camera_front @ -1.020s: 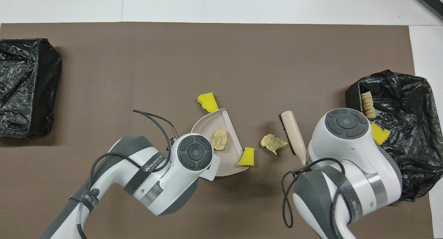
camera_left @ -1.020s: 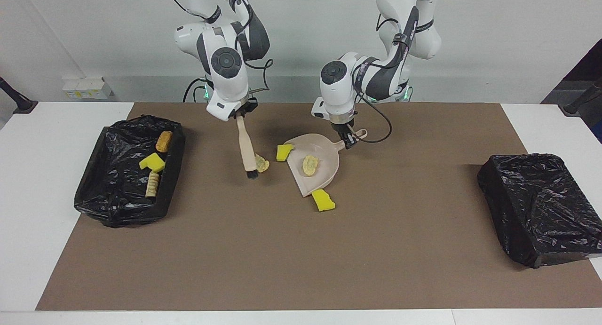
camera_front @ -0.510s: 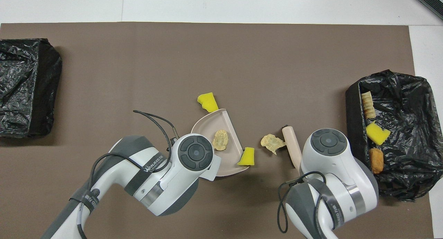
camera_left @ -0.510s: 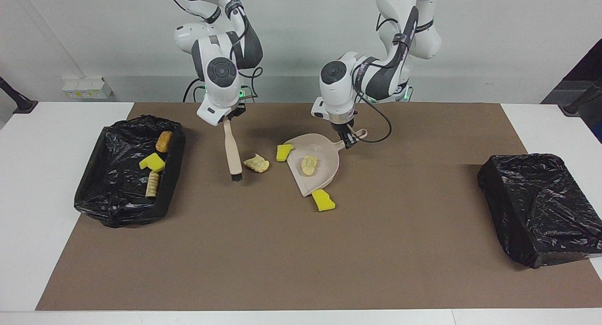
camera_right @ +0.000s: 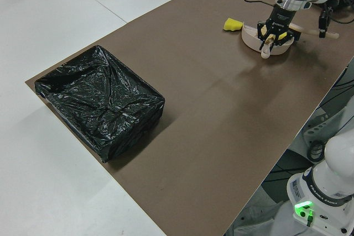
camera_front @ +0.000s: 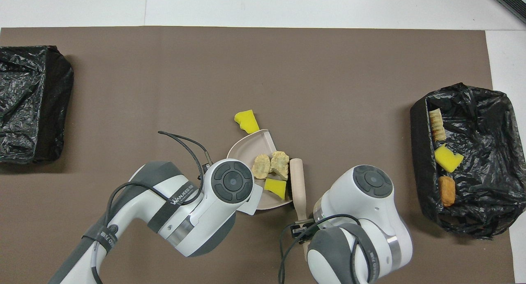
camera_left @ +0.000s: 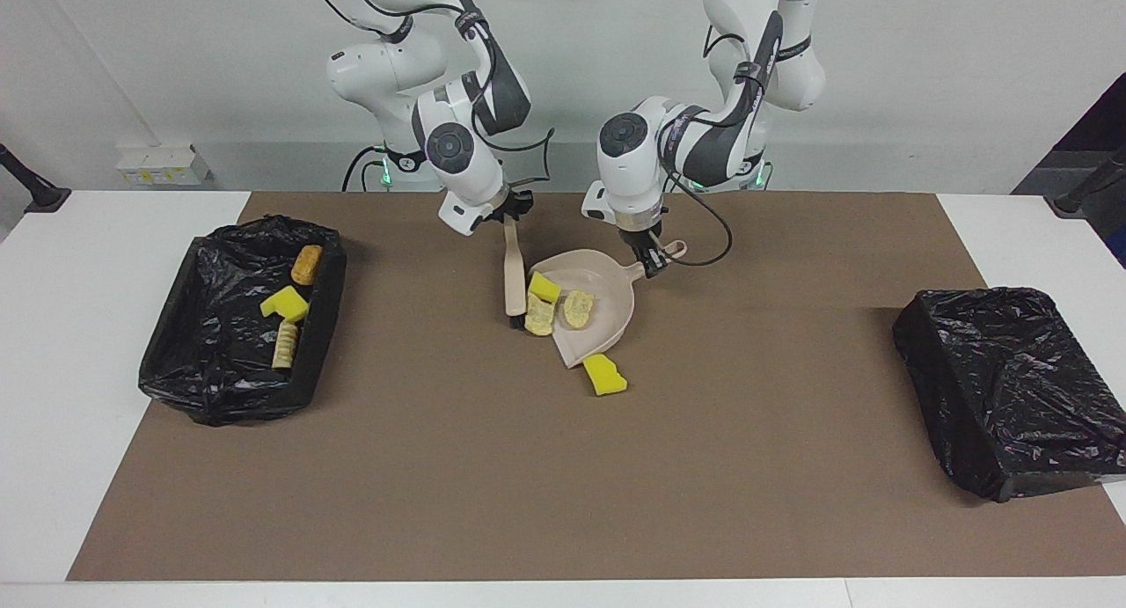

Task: Sweep and dump trash in bin
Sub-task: 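Sweep the sponge pieces and scraps into the dustpan with the right gripper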

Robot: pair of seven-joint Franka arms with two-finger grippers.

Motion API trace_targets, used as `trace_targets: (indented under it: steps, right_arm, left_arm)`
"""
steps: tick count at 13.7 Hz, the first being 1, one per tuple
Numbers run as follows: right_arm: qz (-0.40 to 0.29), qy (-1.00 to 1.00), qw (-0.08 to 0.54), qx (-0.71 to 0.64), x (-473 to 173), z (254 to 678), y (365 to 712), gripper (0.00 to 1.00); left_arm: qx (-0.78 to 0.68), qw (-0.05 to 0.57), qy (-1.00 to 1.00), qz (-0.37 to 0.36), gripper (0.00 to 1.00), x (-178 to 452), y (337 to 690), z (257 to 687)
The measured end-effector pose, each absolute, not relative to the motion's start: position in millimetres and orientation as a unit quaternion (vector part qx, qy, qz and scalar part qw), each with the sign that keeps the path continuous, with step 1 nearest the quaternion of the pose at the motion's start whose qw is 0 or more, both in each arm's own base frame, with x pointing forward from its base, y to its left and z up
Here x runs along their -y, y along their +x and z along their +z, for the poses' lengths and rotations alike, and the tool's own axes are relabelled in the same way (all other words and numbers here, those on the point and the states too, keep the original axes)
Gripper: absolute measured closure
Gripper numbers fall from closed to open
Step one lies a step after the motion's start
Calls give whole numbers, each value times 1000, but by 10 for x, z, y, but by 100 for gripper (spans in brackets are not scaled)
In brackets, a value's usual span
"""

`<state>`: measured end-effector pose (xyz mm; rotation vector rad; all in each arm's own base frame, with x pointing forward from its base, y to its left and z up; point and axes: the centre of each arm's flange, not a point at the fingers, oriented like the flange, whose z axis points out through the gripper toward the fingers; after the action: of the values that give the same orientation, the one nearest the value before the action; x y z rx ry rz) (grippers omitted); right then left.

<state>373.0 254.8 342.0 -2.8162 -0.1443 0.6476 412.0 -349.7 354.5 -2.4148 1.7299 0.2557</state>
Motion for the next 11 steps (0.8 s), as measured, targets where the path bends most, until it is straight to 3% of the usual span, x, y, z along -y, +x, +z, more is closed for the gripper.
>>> trace_targets:
  steps: [4,7,11]
  right_arm:
    - [217,-964,139,67,-2779,3598,3705,73]
    - [219,-960,140,106,-2749,3966,3760,73]
    - [182,-961,49,201,-2495,4429,3925,73]
  left_arm:
    - [-581,80,-806,86,68,3491,4126,3546]
    - [-596,77,-795,84,68,3434,4174,3587]
    - [-615,71,-782,71,68,3300,4272,3766]
